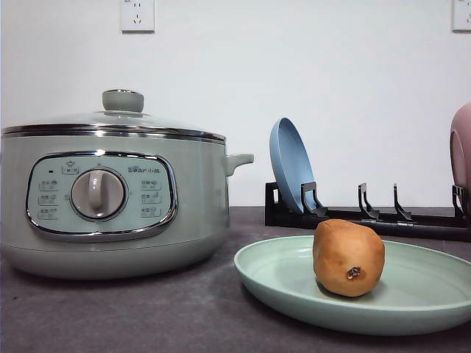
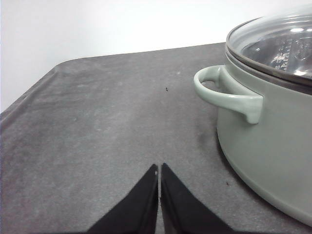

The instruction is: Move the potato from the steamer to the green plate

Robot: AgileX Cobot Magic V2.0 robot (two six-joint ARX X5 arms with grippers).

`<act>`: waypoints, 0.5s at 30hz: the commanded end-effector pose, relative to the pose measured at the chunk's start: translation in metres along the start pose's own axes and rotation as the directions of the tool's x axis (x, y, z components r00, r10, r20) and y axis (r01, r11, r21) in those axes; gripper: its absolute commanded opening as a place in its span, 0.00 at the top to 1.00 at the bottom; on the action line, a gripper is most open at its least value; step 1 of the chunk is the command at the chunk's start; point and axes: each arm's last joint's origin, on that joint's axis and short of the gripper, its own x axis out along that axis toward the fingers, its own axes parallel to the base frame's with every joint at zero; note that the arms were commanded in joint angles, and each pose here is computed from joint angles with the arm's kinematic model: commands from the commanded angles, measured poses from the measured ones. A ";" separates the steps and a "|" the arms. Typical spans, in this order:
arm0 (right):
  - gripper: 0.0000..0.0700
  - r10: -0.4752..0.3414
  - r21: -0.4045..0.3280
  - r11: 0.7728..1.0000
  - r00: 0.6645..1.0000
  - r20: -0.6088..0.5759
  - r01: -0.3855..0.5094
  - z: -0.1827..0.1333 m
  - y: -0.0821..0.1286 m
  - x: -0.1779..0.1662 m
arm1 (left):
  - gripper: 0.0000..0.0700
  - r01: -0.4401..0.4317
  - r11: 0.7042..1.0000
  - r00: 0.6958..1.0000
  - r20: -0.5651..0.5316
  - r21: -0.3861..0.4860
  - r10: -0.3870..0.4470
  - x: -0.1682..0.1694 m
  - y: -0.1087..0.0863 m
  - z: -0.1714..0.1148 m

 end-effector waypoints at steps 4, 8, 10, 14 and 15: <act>1.00 -0.003 0.000 1.000 1.000 -0.001 0.003 -0.001 0.000 0.000 | 1.00 -0.004 1.000 1.000 -0.024 -0.009 0.004 0.002 -0.001 -0.007; 1.00 -0.003 0.000 1.000 1.000 -0.001 0.003 -0.001 0.000 0.000 | 1.00 -0.004 1.000 1.000 -0.024 -0.009 0.004 0.002 -0.001 -0.007; 1.00 -0.003 0.000 1.000 1.000 -0.002 0.003 -0.001 0.000 0.000 | 1.00 -0.004 1.000 1.000 -0.024 -0.009 0.004 0.002 -0.001 -0.007; 1.00 -0.003 0.000 1.000 1.000 -0.001 0.003 -0.001 0.000 0.000 | 1.00 -0.004 1.000 1.000 -0.024 -0.009 0.004 0.002 -0.001 -0.007; 1.00 -0.003 0.000 1.000 1.000 -0.002 0.003 -0.001 0.000 0.000 | 1.00 -0.004 1.000 1.000 -0.024 -0.009 0.004 0.002 -0.001 -0.007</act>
